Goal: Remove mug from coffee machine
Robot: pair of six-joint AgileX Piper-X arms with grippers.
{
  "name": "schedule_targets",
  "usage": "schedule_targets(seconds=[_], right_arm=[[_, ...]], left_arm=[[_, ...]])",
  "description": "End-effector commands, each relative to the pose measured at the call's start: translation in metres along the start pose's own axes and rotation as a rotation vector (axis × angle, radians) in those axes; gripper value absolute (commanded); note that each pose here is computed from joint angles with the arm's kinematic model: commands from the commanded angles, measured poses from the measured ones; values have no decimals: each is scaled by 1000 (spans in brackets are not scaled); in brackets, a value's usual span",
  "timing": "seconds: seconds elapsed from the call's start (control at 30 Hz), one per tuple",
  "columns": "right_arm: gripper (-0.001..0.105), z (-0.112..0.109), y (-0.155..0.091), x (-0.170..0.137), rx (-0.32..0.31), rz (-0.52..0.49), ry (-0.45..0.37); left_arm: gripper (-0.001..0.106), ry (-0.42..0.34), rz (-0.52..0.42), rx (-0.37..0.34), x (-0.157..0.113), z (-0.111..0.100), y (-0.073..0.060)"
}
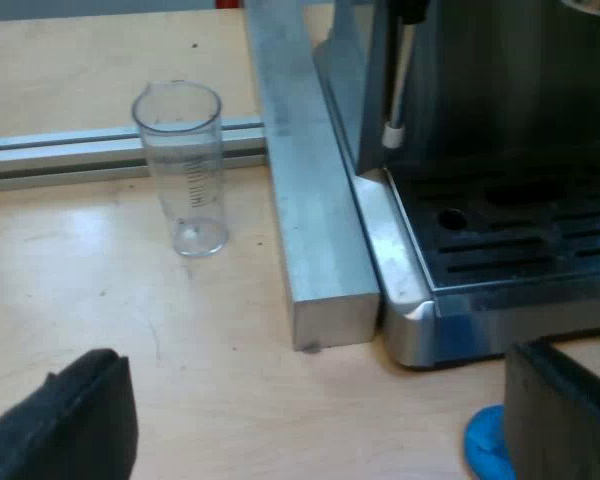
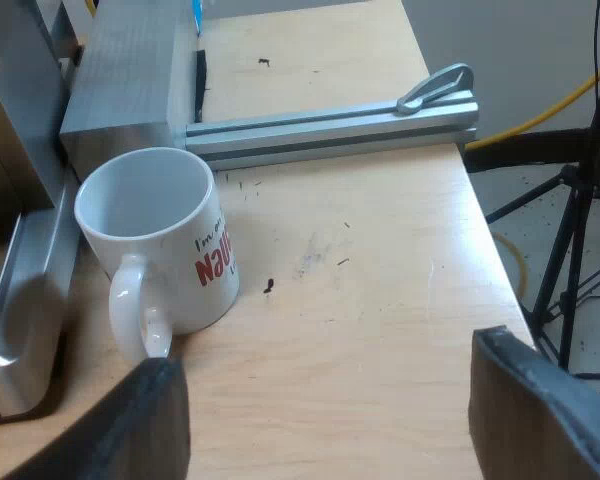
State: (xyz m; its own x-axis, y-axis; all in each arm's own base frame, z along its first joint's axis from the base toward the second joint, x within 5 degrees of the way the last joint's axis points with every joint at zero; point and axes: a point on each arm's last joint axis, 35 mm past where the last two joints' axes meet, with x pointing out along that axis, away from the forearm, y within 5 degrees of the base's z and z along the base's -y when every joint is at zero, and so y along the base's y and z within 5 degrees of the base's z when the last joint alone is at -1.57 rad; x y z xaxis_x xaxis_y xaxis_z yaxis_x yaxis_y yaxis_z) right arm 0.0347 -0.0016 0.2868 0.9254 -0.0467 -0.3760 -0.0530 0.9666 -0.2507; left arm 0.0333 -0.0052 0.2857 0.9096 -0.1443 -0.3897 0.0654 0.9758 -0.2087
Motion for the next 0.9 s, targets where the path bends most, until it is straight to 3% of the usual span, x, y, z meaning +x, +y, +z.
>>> schedule_targets(seconds=[0.03,0.53,0.9], right_arm=[[62,2,0,1,-5,4,-6],[62,2,0,1,-5,4,-6],[62,2,0,1,-5,4,-6]], left_arm=[[76,-5,-16,-4,0,2,-1],[76,-6,1,63,1,2,0],[76,-14,28,63,2,2,1]])
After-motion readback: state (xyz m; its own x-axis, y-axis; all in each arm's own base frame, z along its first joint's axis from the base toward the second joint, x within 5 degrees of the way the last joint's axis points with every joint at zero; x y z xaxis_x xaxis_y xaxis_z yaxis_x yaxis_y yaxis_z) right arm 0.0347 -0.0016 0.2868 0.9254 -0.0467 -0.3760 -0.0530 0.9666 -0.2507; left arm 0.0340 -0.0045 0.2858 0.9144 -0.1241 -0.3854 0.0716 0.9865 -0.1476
